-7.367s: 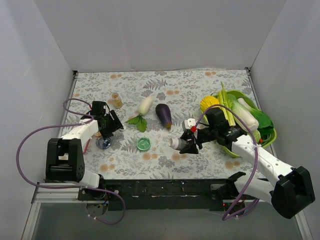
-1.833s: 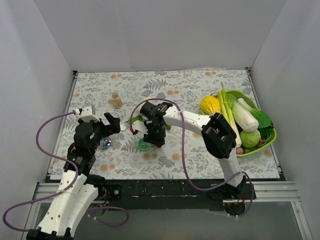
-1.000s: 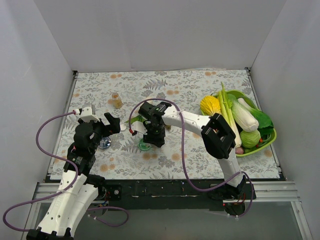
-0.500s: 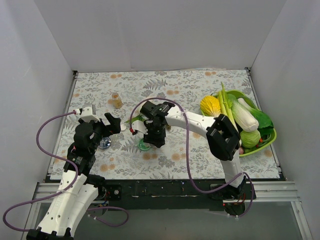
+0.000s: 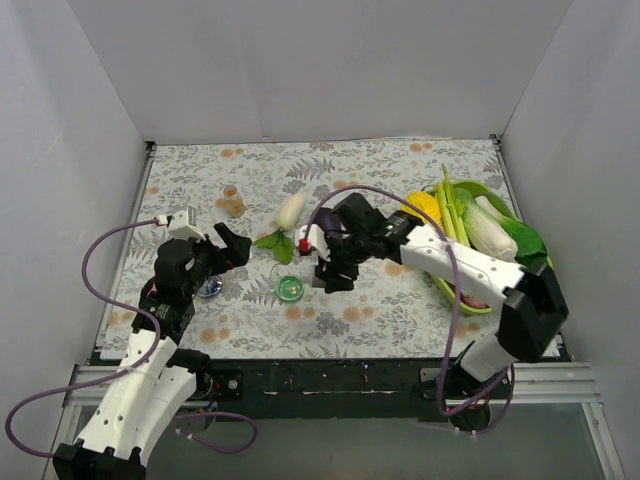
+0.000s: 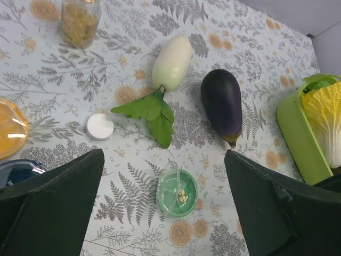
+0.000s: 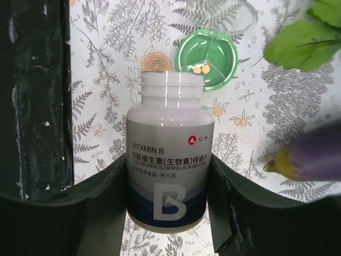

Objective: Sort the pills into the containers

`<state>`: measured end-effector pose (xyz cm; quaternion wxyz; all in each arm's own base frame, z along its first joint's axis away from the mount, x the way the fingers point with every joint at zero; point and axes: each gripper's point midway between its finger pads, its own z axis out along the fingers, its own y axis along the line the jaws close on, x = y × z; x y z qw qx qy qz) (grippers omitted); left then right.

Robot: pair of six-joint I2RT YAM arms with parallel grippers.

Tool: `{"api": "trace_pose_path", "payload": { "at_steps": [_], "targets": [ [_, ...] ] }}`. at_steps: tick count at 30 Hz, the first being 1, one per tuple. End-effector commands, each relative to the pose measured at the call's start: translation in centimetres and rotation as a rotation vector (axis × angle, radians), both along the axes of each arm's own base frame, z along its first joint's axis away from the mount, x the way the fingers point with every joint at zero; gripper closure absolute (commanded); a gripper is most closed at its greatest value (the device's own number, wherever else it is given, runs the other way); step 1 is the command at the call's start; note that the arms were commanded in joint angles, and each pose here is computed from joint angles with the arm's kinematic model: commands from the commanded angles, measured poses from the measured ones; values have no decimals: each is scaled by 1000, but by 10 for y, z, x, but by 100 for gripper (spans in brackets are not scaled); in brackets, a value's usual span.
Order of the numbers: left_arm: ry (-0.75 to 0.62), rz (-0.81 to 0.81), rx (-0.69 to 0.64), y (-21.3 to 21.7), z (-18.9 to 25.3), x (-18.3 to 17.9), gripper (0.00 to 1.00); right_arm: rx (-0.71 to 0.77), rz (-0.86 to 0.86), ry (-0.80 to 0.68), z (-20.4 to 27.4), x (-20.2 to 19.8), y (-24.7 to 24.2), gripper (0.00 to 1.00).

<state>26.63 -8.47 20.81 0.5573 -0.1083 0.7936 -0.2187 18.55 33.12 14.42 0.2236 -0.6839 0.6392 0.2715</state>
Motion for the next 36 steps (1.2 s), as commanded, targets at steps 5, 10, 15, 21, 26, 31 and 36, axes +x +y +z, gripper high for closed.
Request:
{"api": "trace_pose_path", "payload": {
  "at_steps": [5, 10, 15, 21, 26, 31, 36],
  "targets": [
    [300, 12, -122, -4, -42, 23, 2, 527, 76, -90, 84, -19, -13, 99],
    [515, 4, 0, 5, -98, 40, 3, 807, 105, -326, 125, -37, -29, 99],
    [560, -59, 134, 6, -115, 53, 18, 901, 51, -360, 126, -43, -38, 99],
    [664, -105, 319, -4, -153, 56, 26, 922, -2, -335, 116, -49, -49, 99],
    [730, -28, 443, 7, -175, 63, 30, 920, -38, -324, 112, -47, -57, 99],
    [727, 3, 470, 10, -176, 72, 31, 917, -52, -319, 109, -47, -60, 99],
    [736, -16, 482, 7, -181, 79, 36, 916, -65, -309, 105, -47, -62, 99]
  ]
}}
